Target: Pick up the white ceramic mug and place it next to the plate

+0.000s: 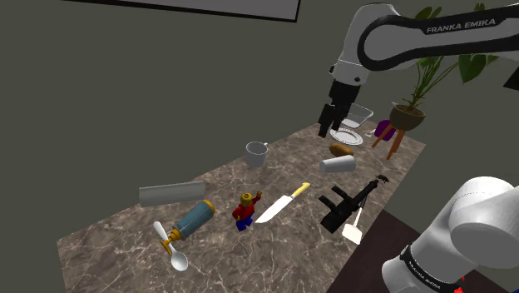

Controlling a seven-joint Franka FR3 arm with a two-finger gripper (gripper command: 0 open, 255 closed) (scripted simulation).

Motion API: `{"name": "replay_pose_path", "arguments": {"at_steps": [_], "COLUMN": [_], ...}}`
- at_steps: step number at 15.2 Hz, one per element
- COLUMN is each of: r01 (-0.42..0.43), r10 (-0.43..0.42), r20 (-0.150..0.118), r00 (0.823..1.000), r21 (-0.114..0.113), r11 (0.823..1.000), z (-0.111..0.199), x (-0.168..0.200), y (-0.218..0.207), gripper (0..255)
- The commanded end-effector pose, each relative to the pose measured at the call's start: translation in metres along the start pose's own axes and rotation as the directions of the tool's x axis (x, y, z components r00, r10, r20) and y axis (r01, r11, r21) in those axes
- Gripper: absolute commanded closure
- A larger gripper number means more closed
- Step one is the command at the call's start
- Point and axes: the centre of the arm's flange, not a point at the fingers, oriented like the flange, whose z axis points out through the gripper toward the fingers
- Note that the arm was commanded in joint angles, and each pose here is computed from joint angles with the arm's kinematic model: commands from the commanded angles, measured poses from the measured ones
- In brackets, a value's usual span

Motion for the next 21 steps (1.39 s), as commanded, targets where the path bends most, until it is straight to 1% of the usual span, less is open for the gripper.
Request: {"name": "replay_pose_path", "arguments": {"at_steps": [1, 21], "r01": [0.000, -0.002], "r10": [0.000, -0.003], "r20": [-0.007, -0.050], "r00": [1.000, 0.999], "r21": [-0.009, -0.099], "r11": [1.000, 0.995], "z": [0.016, 0.176], "x": [0.020, 0.224], "y": [-0.002, -0.027], "gripper": [0, 0]}}
